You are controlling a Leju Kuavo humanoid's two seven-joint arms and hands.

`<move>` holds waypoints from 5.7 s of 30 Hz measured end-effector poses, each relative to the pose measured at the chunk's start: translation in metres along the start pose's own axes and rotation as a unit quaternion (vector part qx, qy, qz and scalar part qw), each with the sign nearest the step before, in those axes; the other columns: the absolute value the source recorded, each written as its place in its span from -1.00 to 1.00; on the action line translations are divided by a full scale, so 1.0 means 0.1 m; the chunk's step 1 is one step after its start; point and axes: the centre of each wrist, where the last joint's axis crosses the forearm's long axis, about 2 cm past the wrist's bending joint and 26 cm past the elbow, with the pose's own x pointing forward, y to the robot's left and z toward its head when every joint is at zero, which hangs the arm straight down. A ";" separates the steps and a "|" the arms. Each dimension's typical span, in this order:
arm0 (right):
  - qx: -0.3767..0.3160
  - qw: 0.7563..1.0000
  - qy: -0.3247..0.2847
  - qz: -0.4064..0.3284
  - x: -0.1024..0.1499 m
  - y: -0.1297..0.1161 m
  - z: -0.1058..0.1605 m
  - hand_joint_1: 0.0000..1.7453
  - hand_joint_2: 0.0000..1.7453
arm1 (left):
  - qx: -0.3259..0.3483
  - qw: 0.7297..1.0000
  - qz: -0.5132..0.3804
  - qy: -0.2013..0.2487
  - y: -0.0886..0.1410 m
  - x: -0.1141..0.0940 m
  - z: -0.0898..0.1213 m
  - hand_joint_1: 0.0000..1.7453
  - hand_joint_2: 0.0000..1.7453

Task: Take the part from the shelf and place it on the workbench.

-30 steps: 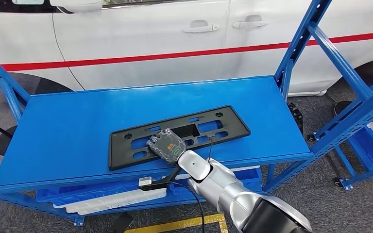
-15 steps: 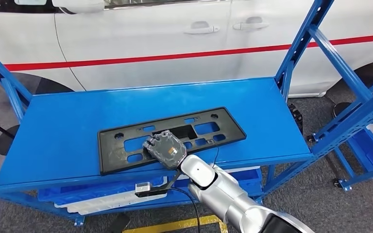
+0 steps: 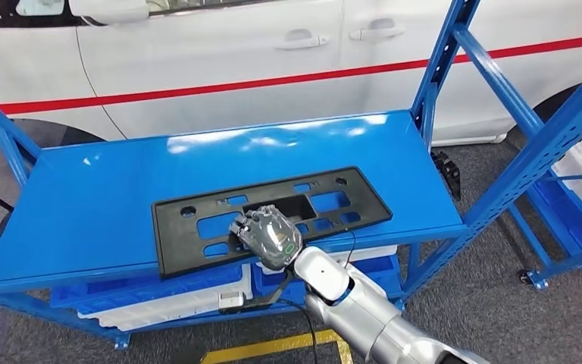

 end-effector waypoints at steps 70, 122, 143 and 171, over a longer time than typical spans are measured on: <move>-0.018 0.979 0.069 -0.190 0.35 0.29 0.52 1.00 1.00 | -0.004 1.000 -0.001 -0.007 -0.05 -0.01 0.01 -1.00 1.00; -0.079 0.947 0.216 -0.224 0.51 0.23 0.91 1.00 1.00 | -0.001 0.999 0.027 0.024 -0.10 -0.13 0.06 -1.00 1.00; -0.074 0.945 0.209 -0.240 0.54 0.23 0.83 1.00 1.00 | 0.036 0.998 0.037 0.034 -0.14 -0.27 0.13 -1.00 1.00; -0.086 0.935 0.237 -0.248 0.50 0.34 0.95 1.00 1.00 | 0.042 0.999 0.008 0.030 -0.21 -0.28 0.15 -1.00 1.00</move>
